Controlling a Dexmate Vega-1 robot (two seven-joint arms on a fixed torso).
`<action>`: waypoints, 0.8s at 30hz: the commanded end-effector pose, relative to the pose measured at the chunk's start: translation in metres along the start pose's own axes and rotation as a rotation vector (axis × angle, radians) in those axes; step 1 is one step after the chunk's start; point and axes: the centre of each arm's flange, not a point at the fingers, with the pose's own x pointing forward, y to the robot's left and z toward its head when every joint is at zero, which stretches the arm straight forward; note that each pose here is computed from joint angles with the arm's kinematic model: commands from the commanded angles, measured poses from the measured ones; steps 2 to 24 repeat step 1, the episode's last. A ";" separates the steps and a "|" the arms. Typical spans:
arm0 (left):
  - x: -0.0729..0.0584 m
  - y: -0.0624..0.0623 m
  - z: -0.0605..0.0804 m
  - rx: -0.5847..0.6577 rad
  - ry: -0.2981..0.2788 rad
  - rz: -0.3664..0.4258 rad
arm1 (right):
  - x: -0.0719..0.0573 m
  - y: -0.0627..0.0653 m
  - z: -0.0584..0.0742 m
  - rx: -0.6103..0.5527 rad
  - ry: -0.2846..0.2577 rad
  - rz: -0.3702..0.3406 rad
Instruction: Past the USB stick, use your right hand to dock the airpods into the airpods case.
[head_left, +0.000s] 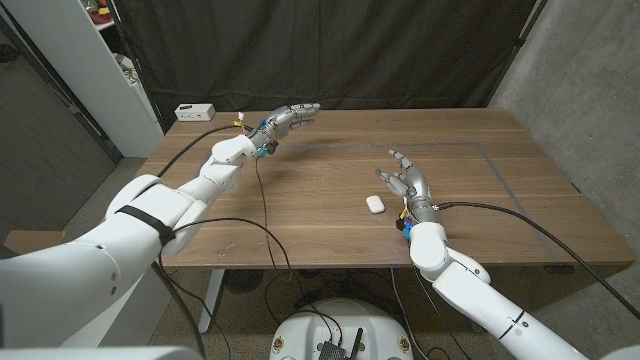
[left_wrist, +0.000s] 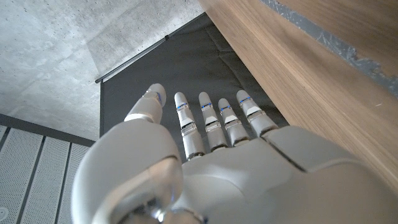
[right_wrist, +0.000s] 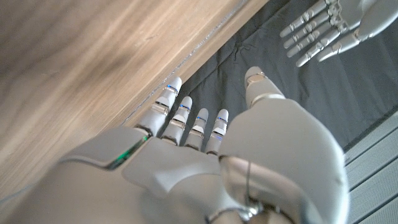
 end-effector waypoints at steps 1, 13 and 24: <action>-0.008 -0.004 0.007 -0.004 -0.048 0.004 | 0.059 -0.074 0.012 0.177 -0.029 -0.022; -0.008 -0.004 0.007 -0.004 -0.048 0.004 | 0.059 -0.074 0.012 0.177 -0.029 -0.022; -0.008 -0.004 0.007 -0.004 -0.048 0.004 | 0.059 -0.074 0.012 0.177 -0.029 -0.022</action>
